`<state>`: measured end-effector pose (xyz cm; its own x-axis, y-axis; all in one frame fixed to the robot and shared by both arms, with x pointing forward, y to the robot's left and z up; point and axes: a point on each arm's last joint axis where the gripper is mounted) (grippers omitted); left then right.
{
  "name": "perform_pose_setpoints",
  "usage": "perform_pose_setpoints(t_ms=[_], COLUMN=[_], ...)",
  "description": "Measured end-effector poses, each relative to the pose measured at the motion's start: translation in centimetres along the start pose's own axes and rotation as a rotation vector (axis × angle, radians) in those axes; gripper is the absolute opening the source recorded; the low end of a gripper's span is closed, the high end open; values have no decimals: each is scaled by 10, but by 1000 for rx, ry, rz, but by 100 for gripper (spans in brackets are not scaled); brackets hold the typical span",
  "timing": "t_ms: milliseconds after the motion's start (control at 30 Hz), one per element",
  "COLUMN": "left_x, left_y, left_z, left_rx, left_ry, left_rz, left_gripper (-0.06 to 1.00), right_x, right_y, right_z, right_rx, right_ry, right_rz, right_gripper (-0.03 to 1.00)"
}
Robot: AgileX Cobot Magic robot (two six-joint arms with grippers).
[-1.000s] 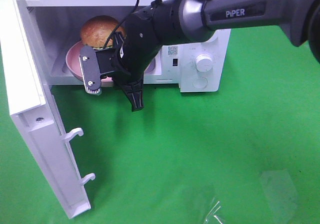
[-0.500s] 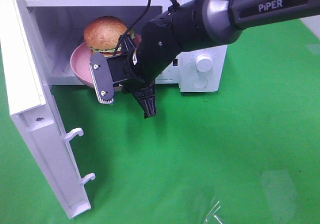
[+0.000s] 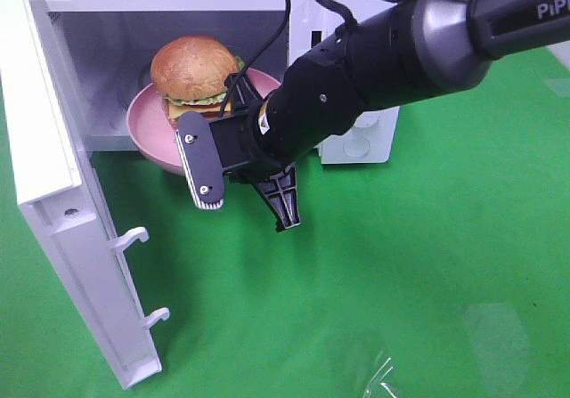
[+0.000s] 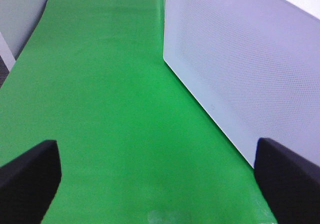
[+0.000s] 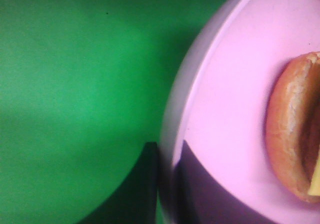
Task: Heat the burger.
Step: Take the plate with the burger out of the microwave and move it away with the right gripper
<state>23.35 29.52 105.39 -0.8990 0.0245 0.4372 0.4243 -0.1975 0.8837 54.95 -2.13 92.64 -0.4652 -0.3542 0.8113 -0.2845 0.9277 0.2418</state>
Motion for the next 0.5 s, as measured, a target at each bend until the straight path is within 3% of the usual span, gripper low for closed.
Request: perform_pose_setpoints(t_ms=[500], left_x=[0], left_y=[0], left_z=[0], left_rx=[0], left_ry=[0], left_rz=[0], left_gripper=[97], right_x=[35], right_y=[-6], right_z=[10], right_rx=[-3], right_ry=[-23], right_rz=[-25], right_gripper=[5])
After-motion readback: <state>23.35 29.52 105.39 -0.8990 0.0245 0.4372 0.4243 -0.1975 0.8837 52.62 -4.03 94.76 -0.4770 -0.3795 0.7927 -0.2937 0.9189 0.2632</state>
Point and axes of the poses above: a point on each arm's last joint axis where the gripper is mounted, x pointing back along that axis away from the gripper, z along the wrist's bending axis when the last joint is at zero, y = z × x, and after that the axes turned 11 degrees about -x, right-handed
